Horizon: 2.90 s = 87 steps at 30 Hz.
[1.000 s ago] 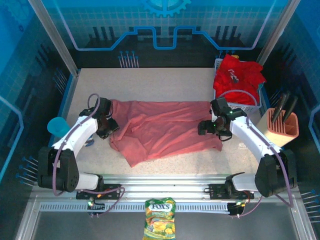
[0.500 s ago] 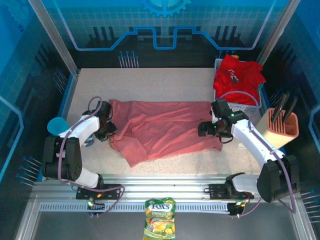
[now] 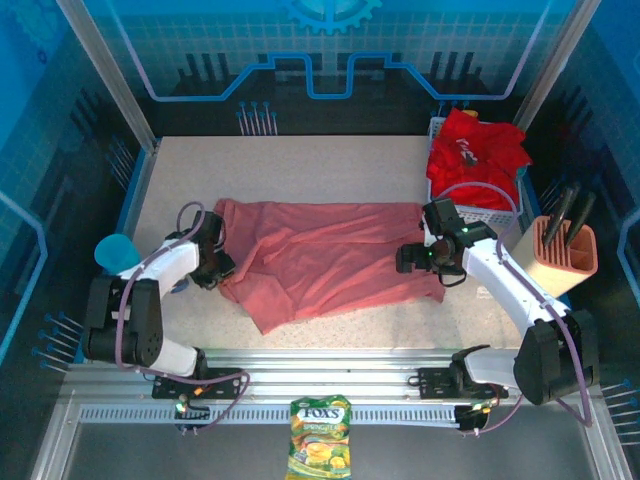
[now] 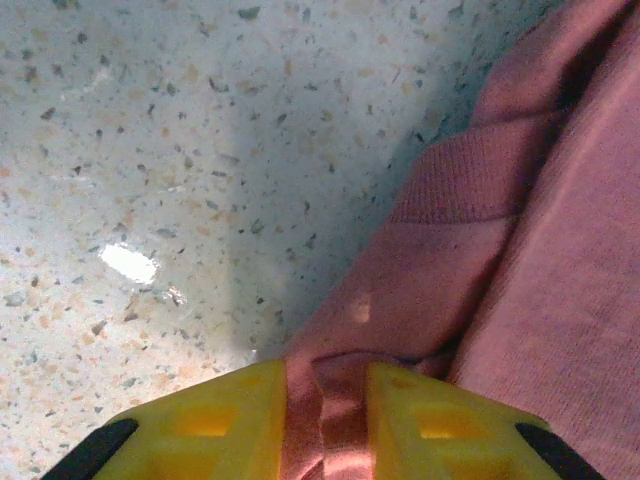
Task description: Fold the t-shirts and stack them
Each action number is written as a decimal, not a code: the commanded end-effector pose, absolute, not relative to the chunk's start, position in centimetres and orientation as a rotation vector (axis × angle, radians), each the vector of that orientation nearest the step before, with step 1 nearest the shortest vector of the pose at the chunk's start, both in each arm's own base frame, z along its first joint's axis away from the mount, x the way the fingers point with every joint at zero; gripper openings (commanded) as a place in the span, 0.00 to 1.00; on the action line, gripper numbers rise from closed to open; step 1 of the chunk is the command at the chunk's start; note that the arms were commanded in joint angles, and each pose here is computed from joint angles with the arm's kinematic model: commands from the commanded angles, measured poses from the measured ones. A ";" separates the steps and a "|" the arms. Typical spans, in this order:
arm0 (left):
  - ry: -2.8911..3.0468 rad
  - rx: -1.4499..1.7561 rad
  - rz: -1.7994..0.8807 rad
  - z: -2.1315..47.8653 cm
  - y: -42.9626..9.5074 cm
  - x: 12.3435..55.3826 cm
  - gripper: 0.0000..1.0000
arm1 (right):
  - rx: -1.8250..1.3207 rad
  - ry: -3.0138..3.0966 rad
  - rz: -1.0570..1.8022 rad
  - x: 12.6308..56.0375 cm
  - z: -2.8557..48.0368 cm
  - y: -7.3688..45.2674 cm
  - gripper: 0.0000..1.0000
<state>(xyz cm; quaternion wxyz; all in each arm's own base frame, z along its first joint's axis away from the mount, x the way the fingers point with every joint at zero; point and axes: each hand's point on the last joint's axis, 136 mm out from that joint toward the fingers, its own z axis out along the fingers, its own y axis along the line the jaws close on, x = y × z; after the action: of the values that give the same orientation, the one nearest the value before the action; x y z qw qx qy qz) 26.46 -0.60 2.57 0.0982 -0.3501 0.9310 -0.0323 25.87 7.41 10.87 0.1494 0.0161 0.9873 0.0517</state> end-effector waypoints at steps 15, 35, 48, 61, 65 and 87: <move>2.693 -1.015 -0.075 4.4 0.1 27.9 0.00 | 0.019 2.844 0.159 25.7 11.1 7.8 0.97; 2.725 -1.065 -0.208 10.7 -3.6 18.0 0.00 | 0.175 2.898 0.136 24.9 9.8 6.7 0.97; 2.688 -1.153 -0.254 13.0 -3.6 11.3 0.00 | 0.010 2.854 0.457 26.5 10.7 16.8 0.84; 2.642 -1.119 -0.359 11.8 -4.3 12.0 0.00 | 0.055 2.810 0.608 30.2 10.1 34.7 0.77; 2.640 -1.086 -0.343 12.1 -4.2 12.2 0.00 | 0.065 2.810 0.613 30.8 8.8 38.5 0.71; 2.631 -1.015 -0.413 12.3 -4.8 12.4 0.00 | -0.001 2.858 0.514 33.0 2.8 45.8 0.55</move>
<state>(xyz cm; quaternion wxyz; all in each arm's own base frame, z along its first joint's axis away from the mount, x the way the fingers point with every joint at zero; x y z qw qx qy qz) 12.83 -4.46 12.52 0.1509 -0.3646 0.9087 -0.1364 33.25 45.93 3.85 0.1245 -0.0020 0.9722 0.1984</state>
